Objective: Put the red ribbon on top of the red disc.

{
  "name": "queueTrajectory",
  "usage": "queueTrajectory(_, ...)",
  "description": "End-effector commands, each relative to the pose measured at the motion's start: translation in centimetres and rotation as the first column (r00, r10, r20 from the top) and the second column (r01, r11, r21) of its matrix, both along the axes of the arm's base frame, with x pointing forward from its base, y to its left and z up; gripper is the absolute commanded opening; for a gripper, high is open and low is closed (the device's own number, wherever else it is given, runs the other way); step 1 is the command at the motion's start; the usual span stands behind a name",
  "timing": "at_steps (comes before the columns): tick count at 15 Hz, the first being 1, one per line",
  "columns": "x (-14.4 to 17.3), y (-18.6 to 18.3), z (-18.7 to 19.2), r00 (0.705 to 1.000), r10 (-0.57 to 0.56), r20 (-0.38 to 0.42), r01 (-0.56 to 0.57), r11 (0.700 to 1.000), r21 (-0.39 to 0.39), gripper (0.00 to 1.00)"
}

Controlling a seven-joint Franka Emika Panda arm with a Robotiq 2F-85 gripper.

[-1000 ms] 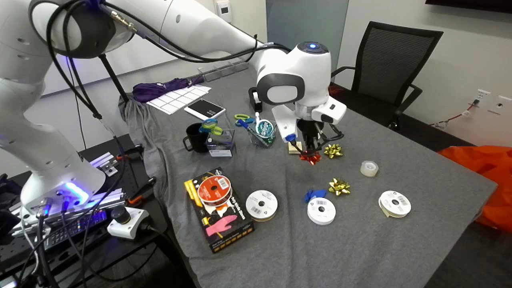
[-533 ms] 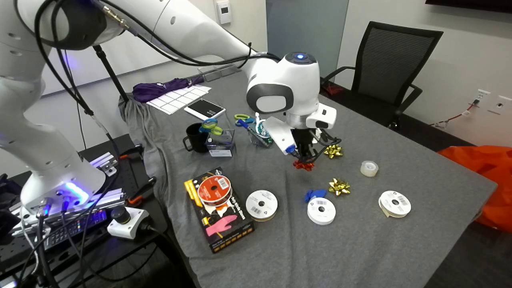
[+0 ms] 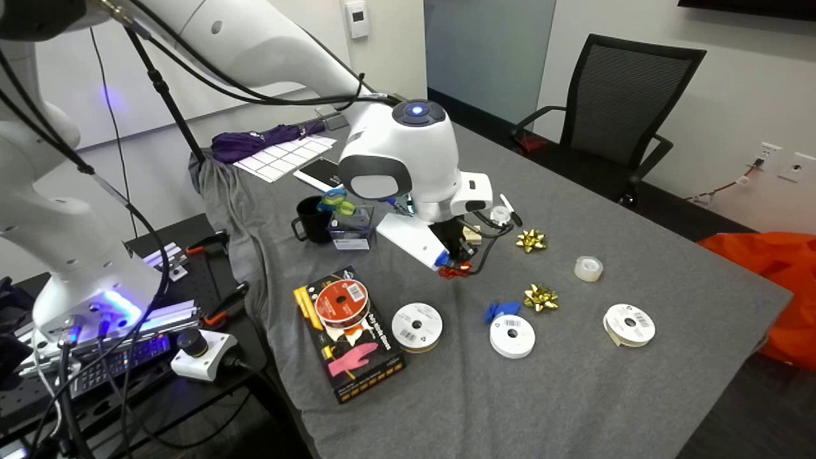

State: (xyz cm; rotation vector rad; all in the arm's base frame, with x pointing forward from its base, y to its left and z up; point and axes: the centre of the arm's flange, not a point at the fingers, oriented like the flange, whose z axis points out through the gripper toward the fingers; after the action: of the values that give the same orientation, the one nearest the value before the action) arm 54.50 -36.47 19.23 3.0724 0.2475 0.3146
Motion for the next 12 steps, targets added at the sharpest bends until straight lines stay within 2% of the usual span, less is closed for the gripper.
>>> queueTrajectory(1, -6.1, 3.3, 2.2, 0.997, 0.067, -0.027, -0.066, 0.997, 0.030, 0.00)
queueTrajectory(3, -7.9, 4.5, 3.4, 0.995, 0.084, -0.049, -0.082, 0.995, 0.049, 0.00)
queueTrajectory(7, -10.7, 6.3, 6.2, 0.994, 0.105, -0.030, -0.102, 0.991, 0.081, 0.00)
queueTrajectory(12, -14.7, 5.7, 7.3, 0.980, 0.190, -0.050, -0.186, 0.979, 0.085, 0.00)
